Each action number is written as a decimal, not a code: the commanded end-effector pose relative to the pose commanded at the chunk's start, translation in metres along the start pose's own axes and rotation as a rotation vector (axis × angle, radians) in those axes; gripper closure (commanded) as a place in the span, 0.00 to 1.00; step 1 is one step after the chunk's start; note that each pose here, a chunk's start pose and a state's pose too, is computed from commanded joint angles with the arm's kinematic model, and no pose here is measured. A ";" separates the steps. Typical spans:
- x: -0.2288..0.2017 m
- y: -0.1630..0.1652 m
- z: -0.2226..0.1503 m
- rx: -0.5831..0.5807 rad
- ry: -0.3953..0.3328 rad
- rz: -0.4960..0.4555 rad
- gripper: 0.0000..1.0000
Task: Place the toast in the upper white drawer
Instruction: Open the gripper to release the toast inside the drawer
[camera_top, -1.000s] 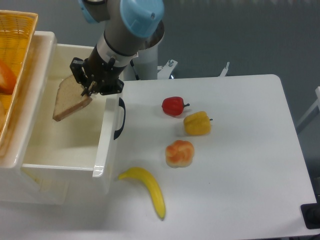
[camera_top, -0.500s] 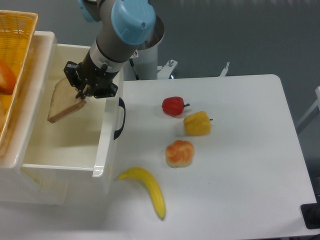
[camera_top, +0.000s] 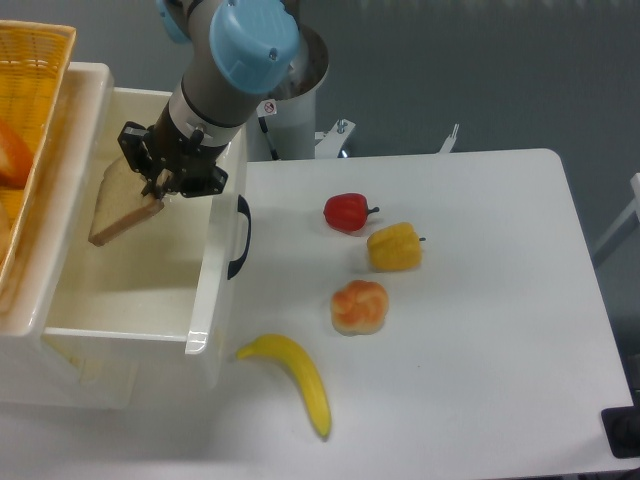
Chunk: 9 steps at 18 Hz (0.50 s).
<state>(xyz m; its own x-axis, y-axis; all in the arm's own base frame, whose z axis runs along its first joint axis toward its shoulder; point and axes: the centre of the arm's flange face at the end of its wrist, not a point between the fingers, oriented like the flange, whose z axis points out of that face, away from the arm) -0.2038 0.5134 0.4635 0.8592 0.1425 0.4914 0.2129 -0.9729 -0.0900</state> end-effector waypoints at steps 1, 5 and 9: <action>0.000 0.000 0.000 0.000 0.000 0.002 0.74; 0.002 0.000 -0.003 0.008 -0.005 0.013 0.64; 0.002 0.000 -0.009 0.012 -0.033 0.017 0.58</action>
<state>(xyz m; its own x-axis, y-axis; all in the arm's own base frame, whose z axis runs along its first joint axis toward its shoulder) -0.2060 0.5118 0.4720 0.8776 0.1317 0.4610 0.2032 -0.9731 -0.1089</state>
